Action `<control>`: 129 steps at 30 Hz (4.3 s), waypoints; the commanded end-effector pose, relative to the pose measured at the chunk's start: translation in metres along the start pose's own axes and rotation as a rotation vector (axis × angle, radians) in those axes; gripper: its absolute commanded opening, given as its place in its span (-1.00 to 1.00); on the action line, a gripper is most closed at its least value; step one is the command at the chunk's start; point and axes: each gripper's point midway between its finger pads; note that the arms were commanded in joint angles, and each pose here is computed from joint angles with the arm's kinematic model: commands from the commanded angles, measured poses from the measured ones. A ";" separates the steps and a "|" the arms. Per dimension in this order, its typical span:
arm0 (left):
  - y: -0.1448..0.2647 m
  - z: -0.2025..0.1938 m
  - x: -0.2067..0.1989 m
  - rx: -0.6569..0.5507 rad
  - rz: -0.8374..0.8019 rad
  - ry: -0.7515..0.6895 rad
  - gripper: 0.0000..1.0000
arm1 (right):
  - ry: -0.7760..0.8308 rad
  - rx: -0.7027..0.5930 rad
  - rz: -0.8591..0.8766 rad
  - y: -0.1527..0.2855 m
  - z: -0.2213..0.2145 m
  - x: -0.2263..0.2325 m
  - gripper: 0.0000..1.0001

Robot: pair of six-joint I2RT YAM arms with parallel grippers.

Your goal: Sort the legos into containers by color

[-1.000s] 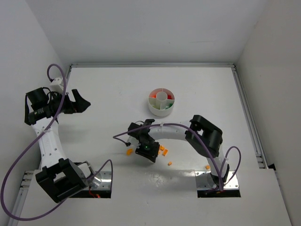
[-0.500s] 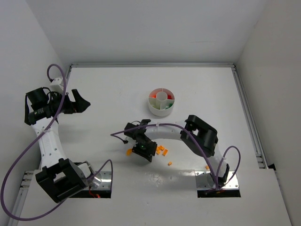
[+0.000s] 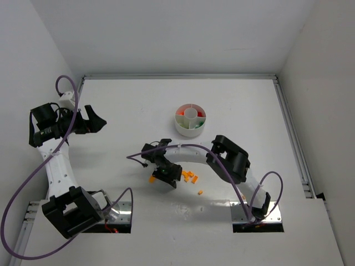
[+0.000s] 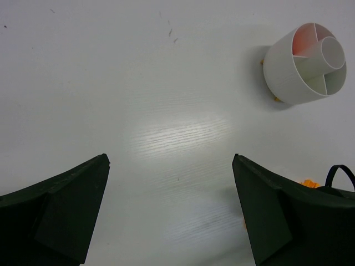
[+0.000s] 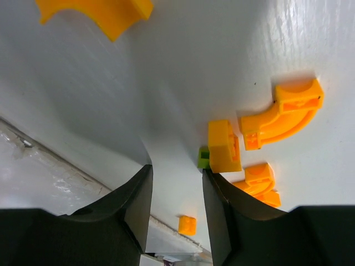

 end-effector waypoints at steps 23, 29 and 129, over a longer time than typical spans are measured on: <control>-0.001 0.014 0.005 -0.015 -0.018 -0.051 0.99 | -0.029 -0.060 -0.165 -0.018 0.030 -0.023 -0.07; -0.001 0.014 0.005 -0.015 -0.018 -0.051 0.99 | -0.029 -0.046 -0.177 -0.023 0.035 -0.024 -0.07; -0.004 0.026 0.008 -0.044 -0.018 -0.040 0.99 | -0.274 -0.520 -0.371 0.152 0.118 -0.184 -1.00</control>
Point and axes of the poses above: each gripper's point midway between its finger pads, its own y axis back along the fingers, its own x axis along the line the jaws close on, z = x × y, and after that the axes turned 7 degrees about -y, right-handed
